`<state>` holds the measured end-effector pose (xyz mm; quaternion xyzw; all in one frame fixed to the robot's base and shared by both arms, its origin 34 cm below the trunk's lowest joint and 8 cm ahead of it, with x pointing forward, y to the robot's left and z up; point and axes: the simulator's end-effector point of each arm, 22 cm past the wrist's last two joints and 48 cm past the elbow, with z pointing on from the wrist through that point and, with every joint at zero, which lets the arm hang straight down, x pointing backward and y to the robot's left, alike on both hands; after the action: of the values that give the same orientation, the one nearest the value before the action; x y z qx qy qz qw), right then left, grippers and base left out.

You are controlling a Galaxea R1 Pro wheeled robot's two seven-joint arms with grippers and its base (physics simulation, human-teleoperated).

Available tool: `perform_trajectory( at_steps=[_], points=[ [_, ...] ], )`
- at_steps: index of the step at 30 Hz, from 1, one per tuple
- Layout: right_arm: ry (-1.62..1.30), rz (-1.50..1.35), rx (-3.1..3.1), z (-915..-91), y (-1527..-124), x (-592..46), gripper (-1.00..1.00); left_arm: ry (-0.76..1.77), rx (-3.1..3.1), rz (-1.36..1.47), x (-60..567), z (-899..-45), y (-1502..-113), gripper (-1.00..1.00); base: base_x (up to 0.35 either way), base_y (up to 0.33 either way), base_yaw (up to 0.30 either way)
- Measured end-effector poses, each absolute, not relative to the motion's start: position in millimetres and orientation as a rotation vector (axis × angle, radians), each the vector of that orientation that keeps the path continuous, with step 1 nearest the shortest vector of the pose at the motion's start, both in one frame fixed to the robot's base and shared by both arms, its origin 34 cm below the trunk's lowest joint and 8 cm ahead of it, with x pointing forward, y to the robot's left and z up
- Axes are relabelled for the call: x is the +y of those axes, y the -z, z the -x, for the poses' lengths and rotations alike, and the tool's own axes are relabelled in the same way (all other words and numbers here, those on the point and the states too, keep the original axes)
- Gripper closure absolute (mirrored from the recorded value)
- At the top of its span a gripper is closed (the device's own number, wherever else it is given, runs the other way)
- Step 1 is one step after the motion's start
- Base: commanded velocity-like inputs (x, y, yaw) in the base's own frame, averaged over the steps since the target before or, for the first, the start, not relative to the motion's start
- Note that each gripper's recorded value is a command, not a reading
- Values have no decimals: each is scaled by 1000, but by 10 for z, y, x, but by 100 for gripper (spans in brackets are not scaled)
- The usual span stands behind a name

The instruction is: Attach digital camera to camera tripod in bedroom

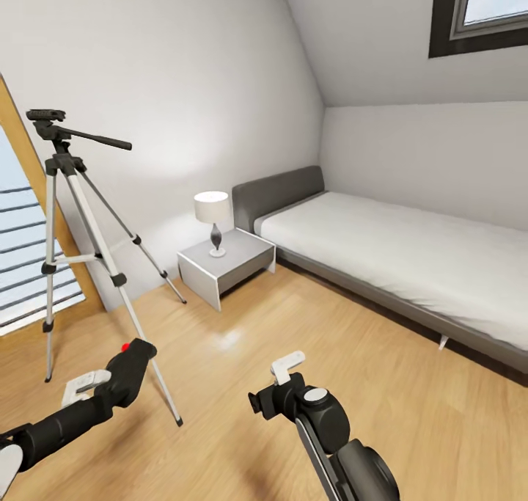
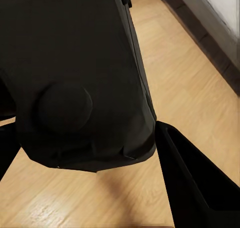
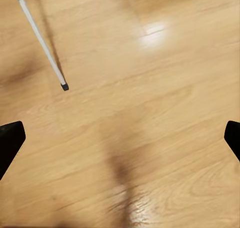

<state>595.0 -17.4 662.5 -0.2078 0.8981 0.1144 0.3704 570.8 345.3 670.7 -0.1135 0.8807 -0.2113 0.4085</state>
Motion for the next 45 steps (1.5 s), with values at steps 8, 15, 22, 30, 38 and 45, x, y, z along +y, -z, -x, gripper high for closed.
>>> perform_trajectory(
  at_steps=[8, 15, 22, 30, 38, 45],
  points=[
    [-312, 600, 2281, -5883, -6817, 18, -100, 610, 2206, 226, 3281, -5727, -6922, 100, 0, 0, 0],
    [-323, 601, 2284, -5895, -6948, 28, -100, 745, 2190, 186, 3151, -5707, -7066, 100, 0, 0, 0],
    [-326, 592, 2267, -5946, -7111, 29, -100, 758, 2199, 195, 3173, -5712, -7145, 100, 0, 0, 0],
    [-329, 588, 2234, -5997, -7354, 55, -100, 753, 2196, 210, 3222, -5737, -7290, 100, 0, 0, 0],
    [-331, 590, 2228, -6011, -7534, 67, -100, 717, 2176, 292, 3504, -5762, -7434, 100, 0, 0, 0],
    [-331, 591, 2228, -6019, -7664, 70, -100, 698, 2170, 323, 3615, -5771, -7555, 100, 0, 0, 0]
  ],
)
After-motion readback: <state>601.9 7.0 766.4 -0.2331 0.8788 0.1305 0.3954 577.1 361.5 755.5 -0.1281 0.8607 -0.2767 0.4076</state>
